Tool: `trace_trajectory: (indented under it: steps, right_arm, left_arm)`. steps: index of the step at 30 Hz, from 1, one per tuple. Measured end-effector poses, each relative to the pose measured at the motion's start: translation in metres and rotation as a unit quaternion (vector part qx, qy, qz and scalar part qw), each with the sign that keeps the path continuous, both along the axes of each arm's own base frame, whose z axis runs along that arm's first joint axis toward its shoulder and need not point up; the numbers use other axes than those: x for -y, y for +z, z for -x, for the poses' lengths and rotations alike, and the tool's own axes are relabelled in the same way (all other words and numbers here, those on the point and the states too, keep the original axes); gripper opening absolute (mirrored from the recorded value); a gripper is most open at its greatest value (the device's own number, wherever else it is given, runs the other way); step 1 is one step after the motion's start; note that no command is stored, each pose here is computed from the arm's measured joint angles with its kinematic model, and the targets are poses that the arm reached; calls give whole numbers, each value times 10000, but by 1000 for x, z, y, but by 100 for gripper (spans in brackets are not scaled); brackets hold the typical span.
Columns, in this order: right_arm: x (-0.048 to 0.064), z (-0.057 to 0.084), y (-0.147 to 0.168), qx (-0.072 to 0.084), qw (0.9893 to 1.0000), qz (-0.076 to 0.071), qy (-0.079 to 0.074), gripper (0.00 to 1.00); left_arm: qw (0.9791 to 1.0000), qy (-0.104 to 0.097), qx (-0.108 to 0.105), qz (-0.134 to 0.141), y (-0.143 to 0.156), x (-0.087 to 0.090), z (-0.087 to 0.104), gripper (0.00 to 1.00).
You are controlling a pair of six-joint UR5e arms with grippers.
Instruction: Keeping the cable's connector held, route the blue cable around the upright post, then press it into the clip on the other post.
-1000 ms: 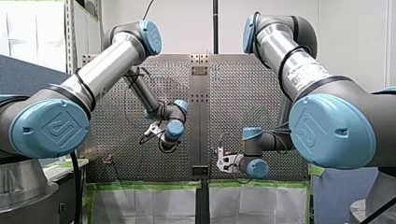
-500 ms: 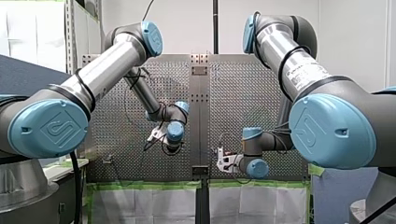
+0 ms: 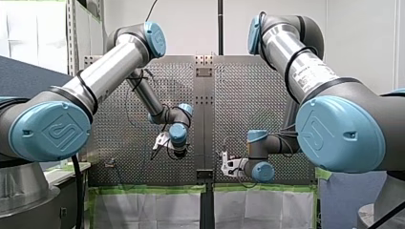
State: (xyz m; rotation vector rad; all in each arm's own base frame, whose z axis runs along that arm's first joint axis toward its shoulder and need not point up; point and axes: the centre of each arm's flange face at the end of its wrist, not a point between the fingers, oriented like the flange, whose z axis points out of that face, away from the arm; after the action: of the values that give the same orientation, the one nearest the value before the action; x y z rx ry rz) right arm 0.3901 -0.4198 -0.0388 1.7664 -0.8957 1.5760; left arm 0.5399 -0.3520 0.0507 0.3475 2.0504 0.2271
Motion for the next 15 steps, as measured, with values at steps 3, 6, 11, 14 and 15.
trace_trajectory:
  steps: [3, 6, 11, 14, 15]
  right_arm:
    - [0, 0, 0, -6, 10000, -6, 0, 0]
    - [0, 0, 0, 1, 10000, 2, -2, 0]
    - [2, -1, 1, 31, 10000, 17, -4, 0]
    - [3, -2, 2, 39, 10000, 31, -1, 0]
    - [3, -2, 2, 40, 10000, 32, 4, 0]
  left_arm:
    - [9999, 32, -11, 147, 0, 0, -1, 100]
    - [9995, 57, 4, 317, 0, 0, -2, 100]
    - [9979, 203, 146, 598, 1, 1, -6, 100]
    - [9966, 314, 218, 727, 1, 1, -7, 100]
    - [9962, 346, 232, 764, 1, 1, -8, 100]
